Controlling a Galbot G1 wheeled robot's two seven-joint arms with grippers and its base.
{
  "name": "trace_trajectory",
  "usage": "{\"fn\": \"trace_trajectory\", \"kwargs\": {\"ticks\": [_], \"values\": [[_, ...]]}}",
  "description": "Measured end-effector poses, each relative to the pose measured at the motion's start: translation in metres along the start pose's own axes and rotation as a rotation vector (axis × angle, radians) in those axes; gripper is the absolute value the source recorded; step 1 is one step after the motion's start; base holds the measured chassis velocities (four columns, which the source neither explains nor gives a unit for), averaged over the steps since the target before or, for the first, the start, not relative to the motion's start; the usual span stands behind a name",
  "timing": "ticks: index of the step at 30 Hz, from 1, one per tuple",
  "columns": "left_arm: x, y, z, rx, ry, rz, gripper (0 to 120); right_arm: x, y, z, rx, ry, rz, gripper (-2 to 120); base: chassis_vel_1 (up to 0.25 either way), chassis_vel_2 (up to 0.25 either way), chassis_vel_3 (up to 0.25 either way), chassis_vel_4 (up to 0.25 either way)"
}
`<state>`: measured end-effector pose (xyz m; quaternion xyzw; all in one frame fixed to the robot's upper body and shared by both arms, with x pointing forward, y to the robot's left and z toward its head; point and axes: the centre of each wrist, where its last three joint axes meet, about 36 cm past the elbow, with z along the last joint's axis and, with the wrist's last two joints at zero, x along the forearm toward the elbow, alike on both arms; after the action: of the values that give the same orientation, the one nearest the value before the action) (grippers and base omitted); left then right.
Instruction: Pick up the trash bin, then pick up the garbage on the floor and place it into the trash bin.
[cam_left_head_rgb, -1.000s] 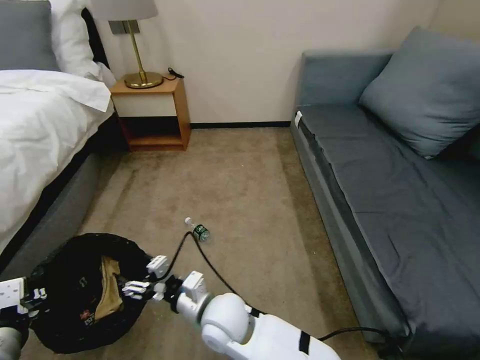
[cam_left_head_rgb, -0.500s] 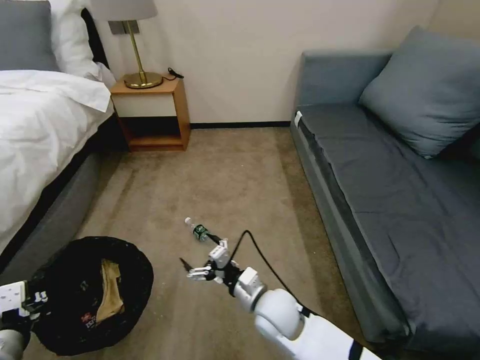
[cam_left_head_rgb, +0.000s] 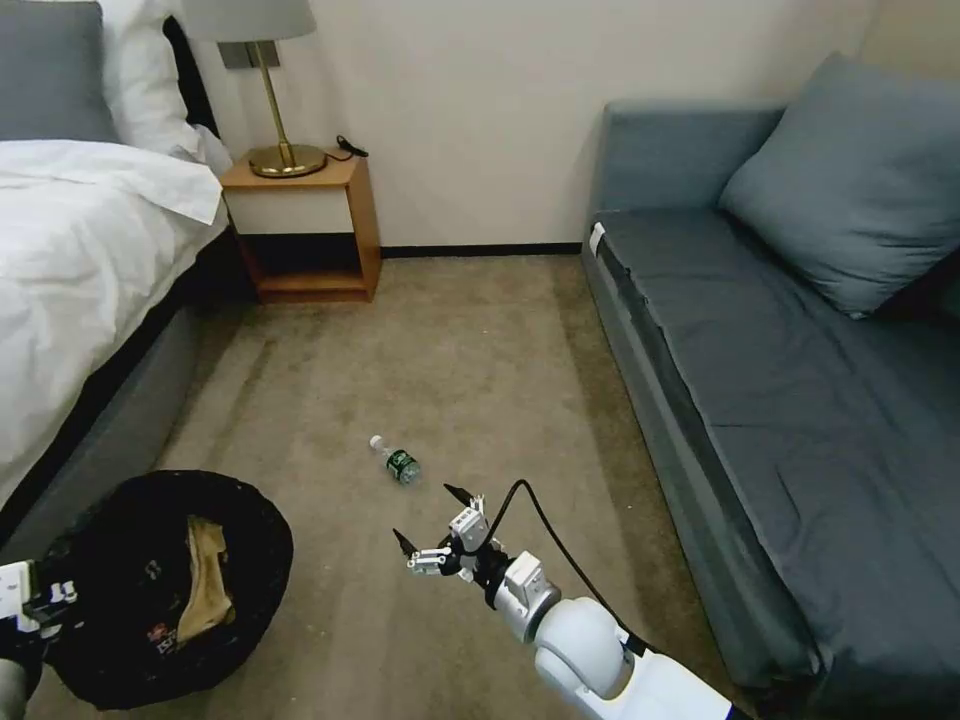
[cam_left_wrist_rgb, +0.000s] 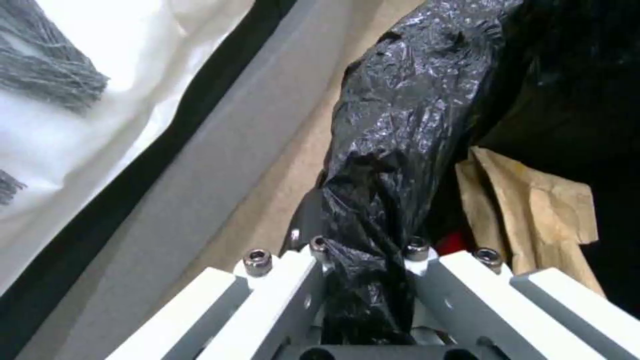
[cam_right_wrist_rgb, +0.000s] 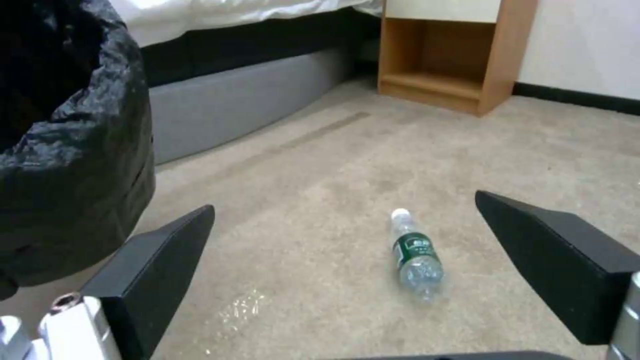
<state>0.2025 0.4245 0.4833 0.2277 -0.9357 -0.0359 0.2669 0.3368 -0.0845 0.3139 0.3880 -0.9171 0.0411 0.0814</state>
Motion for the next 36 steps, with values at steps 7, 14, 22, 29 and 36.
{"fn": "trace_trajectory", "kwargs": {"ticks": [7,14,22,29,36], "values": [[0.000,0.000,0.000,0.004,0.000,0.000,3,0.004,0.001,0.003,-0.006,0.014,-0.013,100,-0.069,0.082,0.074,-0.073],[0.001,0.000,0.000,0.008,0.002,0.002,3,0.005,0.001,0.007,0.003,0.026,-0.014,100,-0.142,0.135,0.142,-0.152],[0.001,0.004,-0.002,0.010,-0.002,-0.006,3,0.003,0.002,0.014,0.016,0.103,-0.017,100,-0.135,0.131,0.133,-0.130],[0.001,0.005,-0.001,0.013,0.000,-0.007,3,0.001,0.003,0.017,0.021,0.179,-0.015,100,-0.126,0.146,0.142,-0.134],[-0.001,0.011,-0.002,0.012,0.001,-0.019,3,-0.005,0.009,0.019,0.010,0.257,-0.037,100,-0.184,0.161,0.169,-0.160]]}}
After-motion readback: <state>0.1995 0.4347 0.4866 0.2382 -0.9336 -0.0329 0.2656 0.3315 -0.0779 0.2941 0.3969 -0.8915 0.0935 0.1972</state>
